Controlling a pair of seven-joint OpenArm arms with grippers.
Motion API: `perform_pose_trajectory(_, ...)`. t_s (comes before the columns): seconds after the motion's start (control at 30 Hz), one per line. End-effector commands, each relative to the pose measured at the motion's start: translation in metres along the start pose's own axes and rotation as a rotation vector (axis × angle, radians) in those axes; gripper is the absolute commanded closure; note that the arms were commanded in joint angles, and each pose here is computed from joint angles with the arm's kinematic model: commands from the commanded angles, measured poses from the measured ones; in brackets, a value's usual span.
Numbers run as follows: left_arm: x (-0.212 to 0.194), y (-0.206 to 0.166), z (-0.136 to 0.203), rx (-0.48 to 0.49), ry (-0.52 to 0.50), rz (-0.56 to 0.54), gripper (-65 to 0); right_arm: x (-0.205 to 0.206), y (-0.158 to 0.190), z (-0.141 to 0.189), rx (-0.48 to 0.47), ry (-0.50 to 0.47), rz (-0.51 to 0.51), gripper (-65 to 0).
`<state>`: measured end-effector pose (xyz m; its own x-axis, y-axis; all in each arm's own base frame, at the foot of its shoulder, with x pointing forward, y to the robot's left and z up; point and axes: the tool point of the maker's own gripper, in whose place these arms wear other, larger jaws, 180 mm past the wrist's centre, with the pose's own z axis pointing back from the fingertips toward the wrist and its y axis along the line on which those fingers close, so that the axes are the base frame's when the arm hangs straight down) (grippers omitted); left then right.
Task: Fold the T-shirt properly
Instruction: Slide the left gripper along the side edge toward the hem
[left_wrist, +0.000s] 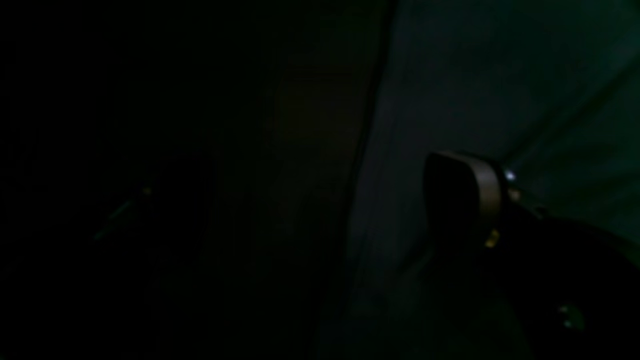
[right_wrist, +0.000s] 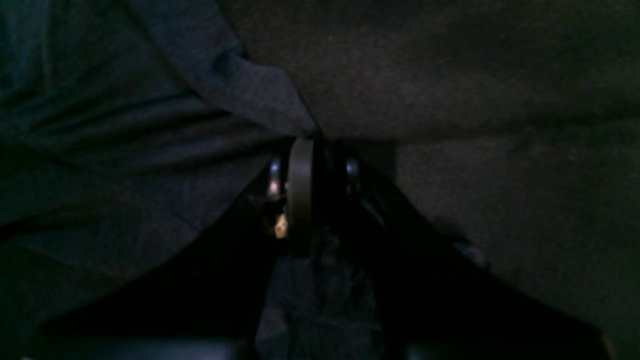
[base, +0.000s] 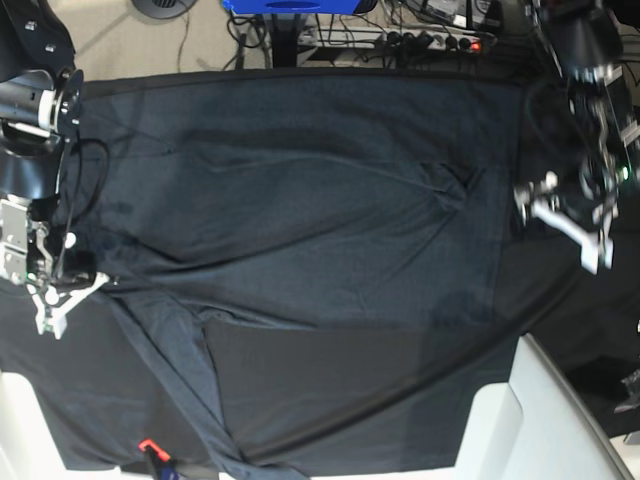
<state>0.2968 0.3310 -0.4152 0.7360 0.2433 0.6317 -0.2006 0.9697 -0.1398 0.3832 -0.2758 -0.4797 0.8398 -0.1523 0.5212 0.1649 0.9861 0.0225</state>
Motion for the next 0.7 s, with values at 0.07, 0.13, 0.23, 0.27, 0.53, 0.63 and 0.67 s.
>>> perform_pose_trajectory(0.07, 0.041, 0.005, -0.012, -0.010, -0.052, 0.034, -63.8, 0.028, -0.004, 0.006, -0.005, -0.065, 0.001, -4.5)
perform_pose_trajectory(0.13, 0.050, -0.005, -0.028, -0.037, -0.017, 0.025, -63.8, 0.028, -0.003, 0.006, -0.004, -0.065, 0.001, -2.1)
perform_pose_trajectory(0.23, 0.060, -0.026, -0.050, -0.075, 0.042, -0.024, -63.8, 0.028, -0.003, 0.006, -0.004, -0.065, 0.001, -1.7)
perform_pose_trajectory(0.27, 0.062, -0.032, -0.057, -0.086, 0.044, -0.032, -63.8, 0.028, -0.003, 0.006, -0.004, -0.067, 0.001, -1.5)
perform_pose_trajectory(0.53, 0.027, -0.038, -0.092, -0.097, 0.122, 0.059, -63.5, 0.029, -0.005, 0.007, -0.007, -0.068, -0.001, -1.4)
perform_pose_trajectory(0.63, 0.008, -0.043, -0.094, -0.107, 0.146, 0.065, -53.3, 0.029, -0.007, 0.007, -0.010, -0.069, -0.002, -1.4)
perform_pose_trajectory(0.67, 0.003, -0.042, -0.093, -0.106, 0.153, 0.062, -46.9, 0.029, -0.007, 0.007, -0.010, -0.068, -0.001, -1.4)
